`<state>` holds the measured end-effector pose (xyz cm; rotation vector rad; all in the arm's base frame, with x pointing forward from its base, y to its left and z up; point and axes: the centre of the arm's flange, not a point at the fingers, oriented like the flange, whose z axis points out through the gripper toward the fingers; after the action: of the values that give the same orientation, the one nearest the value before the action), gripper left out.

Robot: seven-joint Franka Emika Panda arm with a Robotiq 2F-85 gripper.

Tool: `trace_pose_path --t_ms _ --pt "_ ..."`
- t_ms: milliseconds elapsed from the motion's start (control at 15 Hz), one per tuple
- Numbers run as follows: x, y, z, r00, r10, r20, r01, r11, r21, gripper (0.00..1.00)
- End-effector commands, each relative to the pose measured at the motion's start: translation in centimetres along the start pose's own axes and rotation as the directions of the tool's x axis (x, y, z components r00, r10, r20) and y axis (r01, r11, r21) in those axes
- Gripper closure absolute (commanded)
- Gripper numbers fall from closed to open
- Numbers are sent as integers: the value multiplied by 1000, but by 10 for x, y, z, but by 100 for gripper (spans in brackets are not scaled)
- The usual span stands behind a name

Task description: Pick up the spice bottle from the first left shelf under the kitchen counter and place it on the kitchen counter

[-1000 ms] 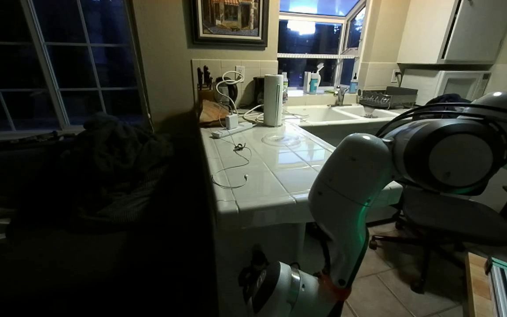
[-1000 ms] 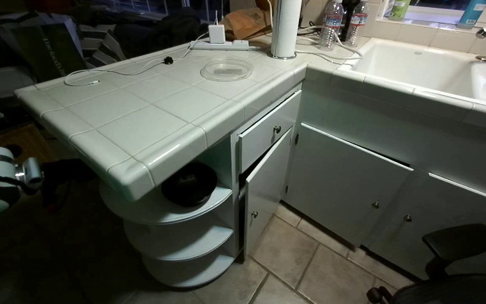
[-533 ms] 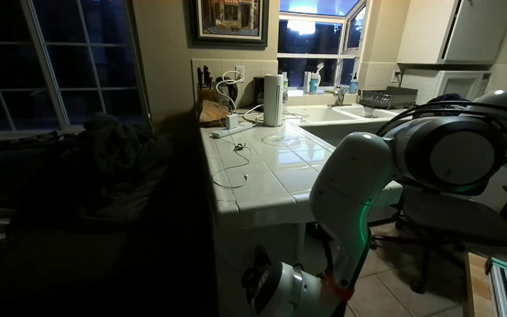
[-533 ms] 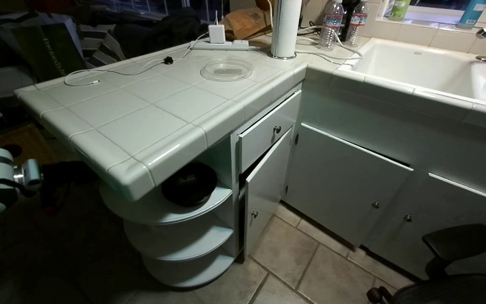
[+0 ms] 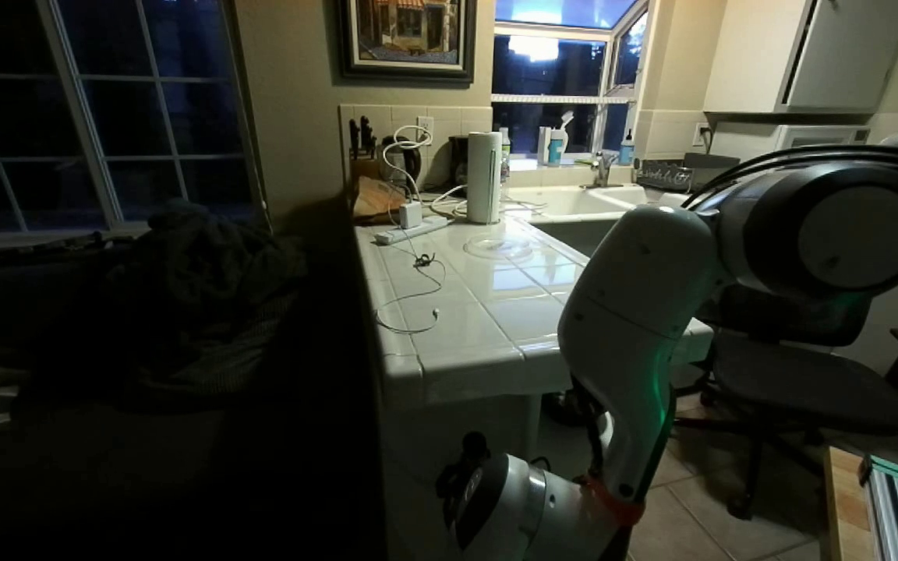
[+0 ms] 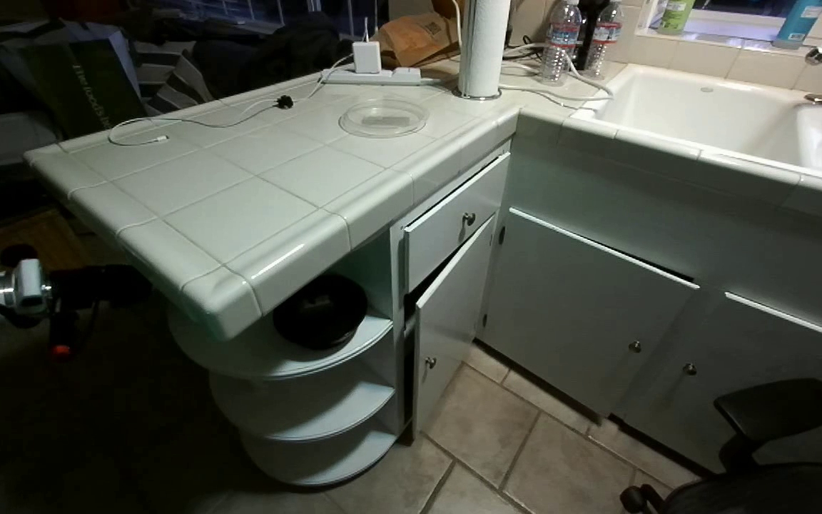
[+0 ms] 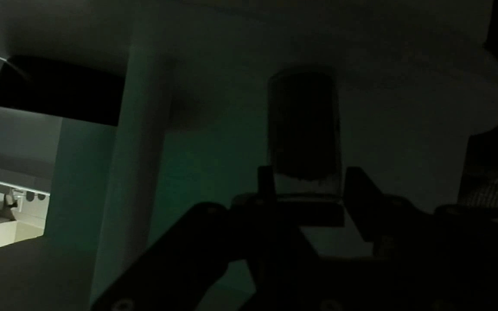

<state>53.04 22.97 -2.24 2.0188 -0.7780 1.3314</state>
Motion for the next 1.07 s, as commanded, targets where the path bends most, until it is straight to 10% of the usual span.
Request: trace_pose_path --t_ms 0,667,800,1000 --pt "10 20 -18 1000 8 -4 -8 1000 -30 78" --pt "-1 30 -18 1000 -4 8 4 1000 7 78" --pt "-3 26 -20 1000 -1 -6 2 999 54 28" --pt "-13 23 -13 1000 -7 -20 8 996 85 17"
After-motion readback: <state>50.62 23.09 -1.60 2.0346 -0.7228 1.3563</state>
